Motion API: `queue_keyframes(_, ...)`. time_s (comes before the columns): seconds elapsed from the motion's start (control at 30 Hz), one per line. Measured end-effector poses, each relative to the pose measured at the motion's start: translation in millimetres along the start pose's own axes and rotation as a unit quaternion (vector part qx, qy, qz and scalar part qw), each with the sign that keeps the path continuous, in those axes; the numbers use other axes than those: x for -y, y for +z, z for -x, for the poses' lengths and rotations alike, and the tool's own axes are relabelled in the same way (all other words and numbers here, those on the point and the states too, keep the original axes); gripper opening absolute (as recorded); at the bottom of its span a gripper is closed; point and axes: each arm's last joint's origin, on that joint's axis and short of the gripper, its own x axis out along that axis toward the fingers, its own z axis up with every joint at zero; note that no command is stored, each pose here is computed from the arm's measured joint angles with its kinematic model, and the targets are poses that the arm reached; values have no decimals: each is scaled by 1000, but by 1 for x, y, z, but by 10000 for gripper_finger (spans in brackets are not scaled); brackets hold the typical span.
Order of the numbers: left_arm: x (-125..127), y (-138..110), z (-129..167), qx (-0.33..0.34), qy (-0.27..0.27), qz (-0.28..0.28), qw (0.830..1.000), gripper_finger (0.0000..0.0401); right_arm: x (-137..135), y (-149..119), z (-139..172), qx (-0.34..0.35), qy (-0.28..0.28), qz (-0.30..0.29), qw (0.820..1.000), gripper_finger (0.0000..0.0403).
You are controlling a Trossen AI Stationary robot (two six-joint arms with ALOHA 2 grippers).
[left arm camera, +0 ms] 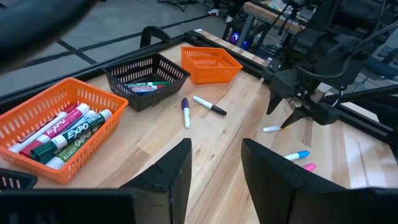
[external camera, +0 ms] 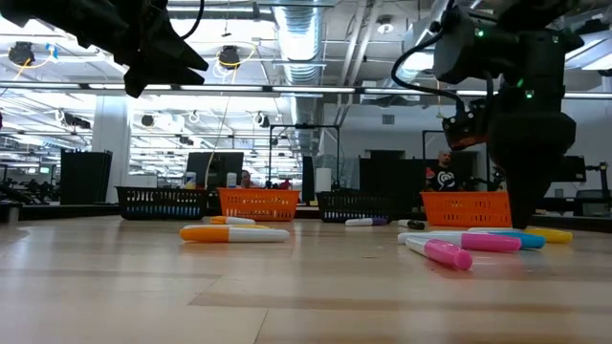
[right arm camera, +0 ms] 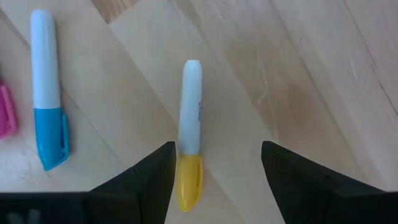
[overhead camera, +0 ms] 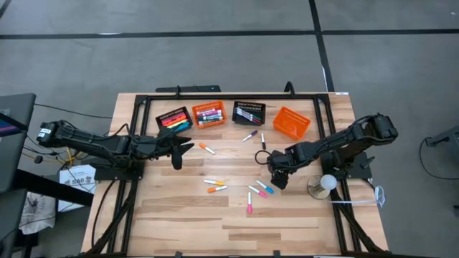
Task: Pick & Place Markers
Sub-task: Put the right yellow small highlighter pen into the left orange bin
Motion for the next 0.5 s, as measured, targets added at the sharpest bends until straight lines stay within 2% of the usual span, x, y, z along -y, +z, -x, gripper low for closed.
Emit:
queue_keyframes(0.23,0,0,0,0,0,-1,1000,138,6,3,-7,8,24,-14,1000,230)
queue_keyframes(0.5,0,0,0,0,0,-1,1000,138,13,2,-11,6,10,-35,999,230)
